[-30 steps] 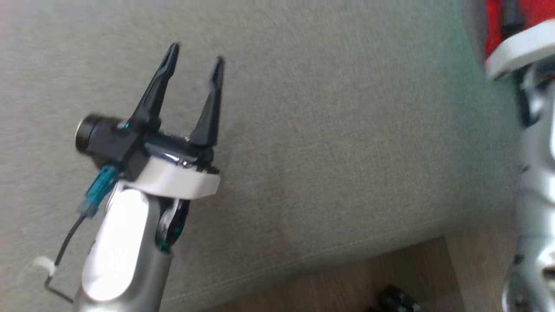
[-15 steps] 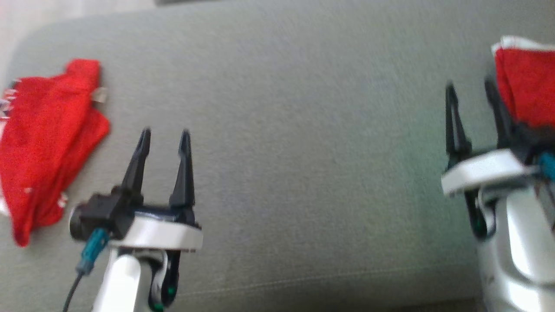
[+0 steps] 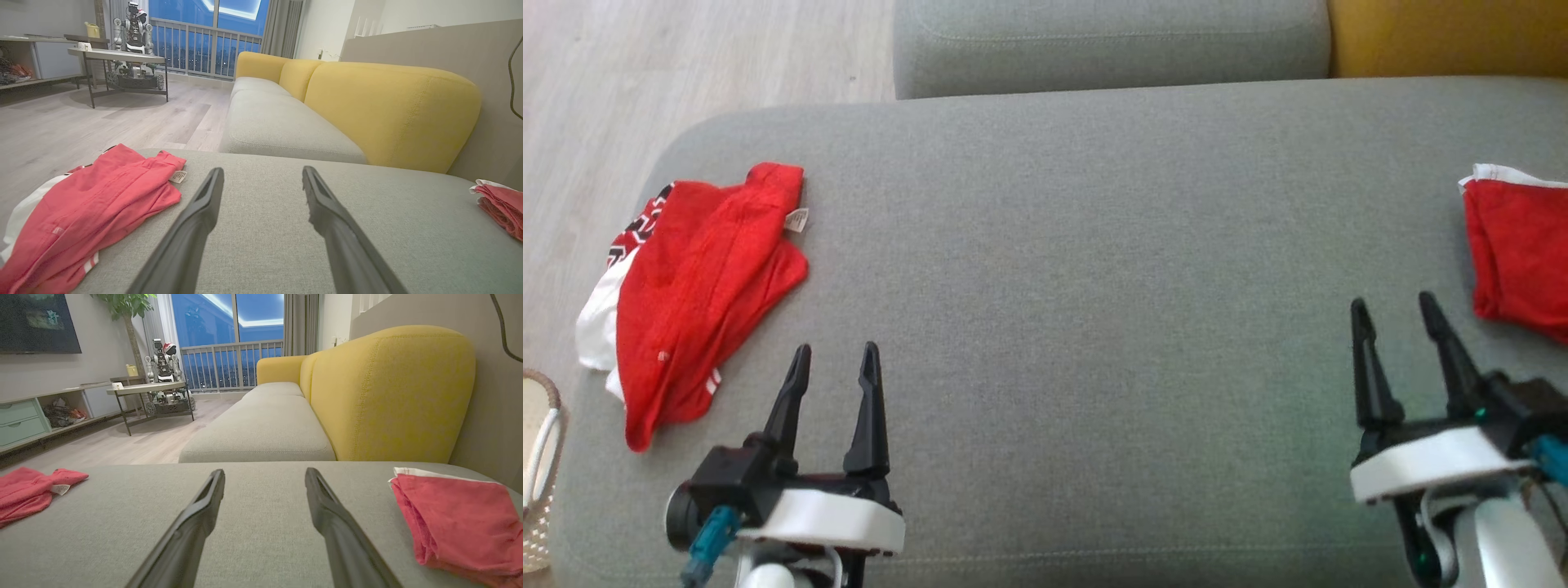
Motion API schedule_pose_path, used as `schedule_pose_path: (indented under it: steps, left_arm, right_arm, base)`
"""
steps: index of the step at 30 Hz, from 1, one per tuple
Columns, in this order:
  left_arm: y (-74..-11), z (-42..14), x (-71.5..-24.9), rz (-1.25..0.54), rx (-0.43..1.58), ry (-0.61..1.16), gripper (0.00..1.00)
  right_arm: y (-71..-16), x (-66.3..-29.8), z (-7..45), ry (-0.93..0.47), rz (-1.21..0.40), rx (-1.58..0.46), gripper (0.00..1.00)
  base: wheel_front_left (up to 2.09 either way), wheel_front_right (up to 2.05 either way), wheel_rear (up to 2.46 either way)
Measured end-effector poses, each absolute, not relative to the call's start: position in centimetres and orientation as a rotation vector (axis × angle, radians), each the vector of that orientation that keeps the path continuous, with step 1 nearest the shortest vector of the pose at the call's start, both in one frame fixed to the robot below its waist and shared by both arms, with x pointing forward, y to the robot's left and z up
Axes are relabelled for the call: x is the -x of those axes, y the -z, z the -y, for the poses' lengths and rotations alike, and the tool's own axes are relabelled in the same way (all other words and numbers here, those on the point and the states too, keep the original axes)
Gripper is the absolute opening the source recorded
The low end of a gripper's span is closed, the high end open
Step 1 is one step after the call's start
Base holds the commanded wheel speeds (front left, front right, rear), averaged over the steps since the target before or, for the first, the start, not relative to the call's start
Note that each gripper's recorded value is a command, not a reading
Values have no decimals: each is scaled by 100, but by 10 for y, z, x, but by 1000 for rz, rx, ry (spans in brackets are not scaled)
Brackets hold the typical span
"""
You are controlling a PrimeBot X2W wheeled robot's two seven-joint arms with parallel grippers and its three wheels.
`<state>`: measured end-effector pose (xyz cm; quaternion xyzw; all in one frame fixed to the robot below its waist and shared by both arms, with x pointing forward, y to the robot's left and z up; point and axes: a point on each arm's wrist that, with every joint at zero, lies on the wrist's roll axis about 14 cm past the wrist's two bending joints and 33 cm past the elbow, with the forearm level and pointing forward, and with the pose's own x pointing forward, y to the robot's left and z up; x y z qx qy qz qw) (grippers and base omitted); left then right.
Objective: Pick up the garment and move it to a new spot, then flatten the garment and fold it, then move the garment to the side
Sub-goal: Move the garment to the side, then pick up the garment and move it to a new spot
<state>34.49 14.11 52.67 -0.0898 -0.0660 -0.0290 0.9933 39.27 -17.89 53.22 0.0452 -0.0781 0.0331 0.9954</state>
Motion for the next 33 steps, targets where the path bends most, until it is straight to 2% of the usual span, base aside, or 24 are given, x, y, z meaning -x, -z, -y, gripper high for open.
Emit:
schedule_pose_path:
  steps: [33]
  left_arm:
    - [-530, -139, -346, 142, 180, 54, 100]
  right_arm:
    - [-531, -384, 171, -90, 152, -105, 100]
  base:
    - [0, 0, 0]
